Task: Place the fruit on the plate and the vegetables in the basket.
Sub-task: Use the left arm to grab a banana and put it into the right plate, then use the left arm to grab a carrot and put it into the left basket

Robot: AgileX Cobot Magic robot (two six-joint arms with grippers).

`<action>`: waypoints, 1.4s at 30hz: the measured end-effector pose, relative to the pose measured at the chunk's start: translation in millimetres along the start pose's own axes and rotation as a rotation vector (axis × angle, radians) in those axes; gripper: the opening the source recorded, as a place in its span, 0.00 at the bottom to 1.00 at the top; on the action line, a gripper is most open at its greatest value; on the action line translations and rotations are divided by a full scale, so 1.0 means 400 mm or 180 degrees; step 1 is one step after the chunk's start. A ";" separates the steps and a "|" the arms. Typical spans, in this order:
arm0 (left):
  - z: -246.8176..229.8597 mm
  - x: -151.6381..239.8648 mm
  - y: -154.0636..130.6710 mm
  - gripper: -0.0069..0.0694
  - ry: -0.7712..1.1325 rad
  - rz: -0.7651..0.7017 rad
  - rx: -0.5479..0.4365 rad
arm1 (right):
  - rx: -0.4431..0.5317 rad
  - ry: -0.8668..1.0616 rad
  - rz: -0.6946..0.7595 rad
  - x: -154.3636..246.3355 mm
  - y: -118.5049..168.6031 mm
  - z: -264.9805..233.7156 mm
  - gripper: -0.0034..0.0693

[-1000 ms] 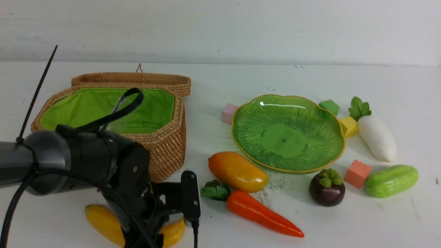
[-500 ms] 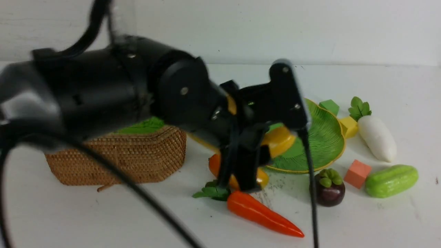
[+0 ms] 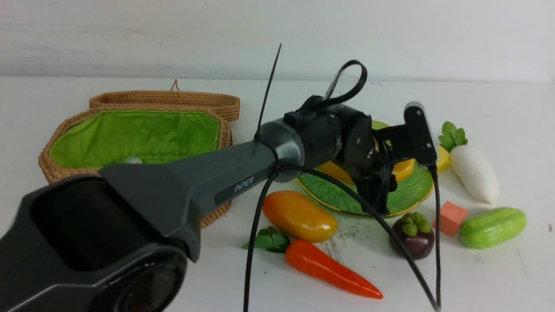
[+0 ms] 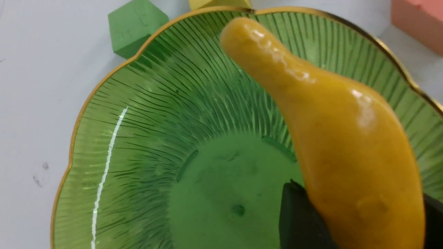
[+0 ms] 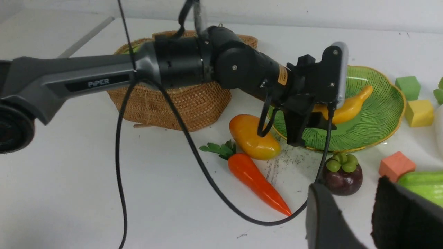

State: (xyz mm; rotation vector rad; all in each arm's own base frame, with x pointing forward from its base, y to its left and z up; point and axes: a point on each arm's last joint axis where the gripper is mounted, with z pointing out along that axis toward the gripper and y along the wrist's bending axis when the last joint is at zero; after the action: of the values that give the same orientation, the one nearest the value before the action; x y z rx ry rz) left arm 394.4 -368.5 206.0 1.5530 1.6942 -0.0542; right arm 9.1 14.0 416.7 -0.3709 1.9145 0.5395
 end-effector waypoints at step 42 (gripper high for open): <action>-0.449 0.078 -0.145 0.24 0.0887 -0.0047 0.1635 | -0.0653 0.0652 -0.0717 0.051 0.040 -0.009 0.37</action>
State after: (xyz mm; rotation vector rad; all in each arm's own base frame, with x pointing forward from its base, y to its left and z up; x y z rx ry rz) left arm 254.2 -261.3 279.8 1.9955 2.0167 -0.3148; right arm -9.7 25.5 402.5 -0.7908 1.9840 0.5660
